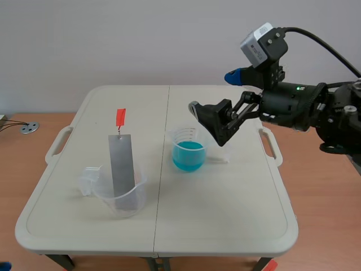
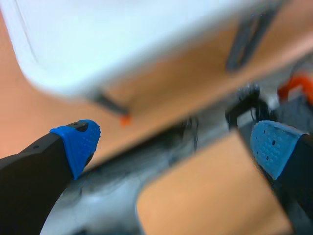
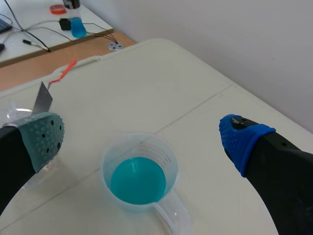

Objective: Hold the metal plate by the orange handle, dip it into the blue solution, take it out and point at it, then put the plate back in the beaker on the left.
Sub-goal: 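Return to the home posture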

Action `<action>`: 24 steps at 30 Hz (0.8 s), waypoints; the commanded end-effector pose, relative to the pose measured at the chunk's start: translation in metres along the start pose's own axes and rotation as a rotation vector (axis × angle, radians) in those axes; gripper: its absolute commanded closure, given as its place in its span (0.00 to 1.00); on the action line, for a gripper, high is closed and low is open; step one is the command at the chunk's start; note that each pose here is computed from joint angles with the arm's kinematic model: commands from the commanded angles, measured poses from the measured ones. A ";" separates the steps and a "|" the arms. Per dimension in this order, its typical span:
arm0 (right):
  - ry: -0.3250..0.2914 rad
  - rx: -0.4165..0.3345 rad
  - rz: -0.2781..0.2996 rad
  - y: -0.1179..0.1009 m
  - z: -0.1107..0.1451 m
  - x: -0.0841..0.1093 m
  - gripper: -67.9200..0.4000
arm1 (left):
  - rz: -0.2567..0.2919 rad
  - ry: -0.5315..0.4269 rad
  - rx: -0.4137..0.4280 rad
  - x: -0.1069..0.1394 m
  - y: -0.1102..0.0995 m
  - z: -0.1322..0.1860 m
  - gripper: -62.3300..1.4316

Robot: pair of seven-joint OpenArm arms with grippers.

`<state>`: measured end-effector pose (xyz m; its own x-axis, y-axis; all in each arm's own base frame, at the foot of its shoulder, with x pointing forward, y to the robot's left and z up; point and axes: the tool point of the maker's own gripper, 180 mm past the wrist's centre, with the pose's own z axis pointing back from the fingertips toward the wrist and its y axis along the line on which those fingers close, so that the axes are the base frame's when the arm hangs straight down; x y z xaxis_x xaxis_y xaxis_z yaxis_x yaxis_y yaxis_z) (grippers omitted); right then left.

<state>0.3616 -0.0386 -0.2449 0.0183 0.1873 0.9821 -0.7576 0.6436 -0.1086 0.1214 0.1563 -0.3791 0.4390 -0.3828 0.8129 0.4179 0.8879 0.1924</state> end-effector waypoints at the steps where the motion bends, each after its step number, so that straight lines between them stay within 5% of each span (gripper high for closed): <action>1: -0.038 -0.003 0.029 -0.001 0.004 0.015 0.02 | -0.019 -0.073 0.000 0.023 0.003 0.001 0.00; 13: -0.021 -0.027 0.043 0.023 0.038 0.008 0.02 | -0.104 -0.397 -0.058 0.124 0.006 0.008 0.00; 24: 0.015 -0.064 0.017 0.035 0.063 -0.007 0.02 | -0.119 -0.571 -0.106 0.170 0.002 0.013 0.00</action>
<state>0.2890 -0.0622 -0.2615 0.0634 0.2227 0.9728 -0.7213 0.6839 -0.1096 0.1842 0.0999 -0.2428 -0.0673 -0.2763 0.9587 0.5296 0.8045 0.2690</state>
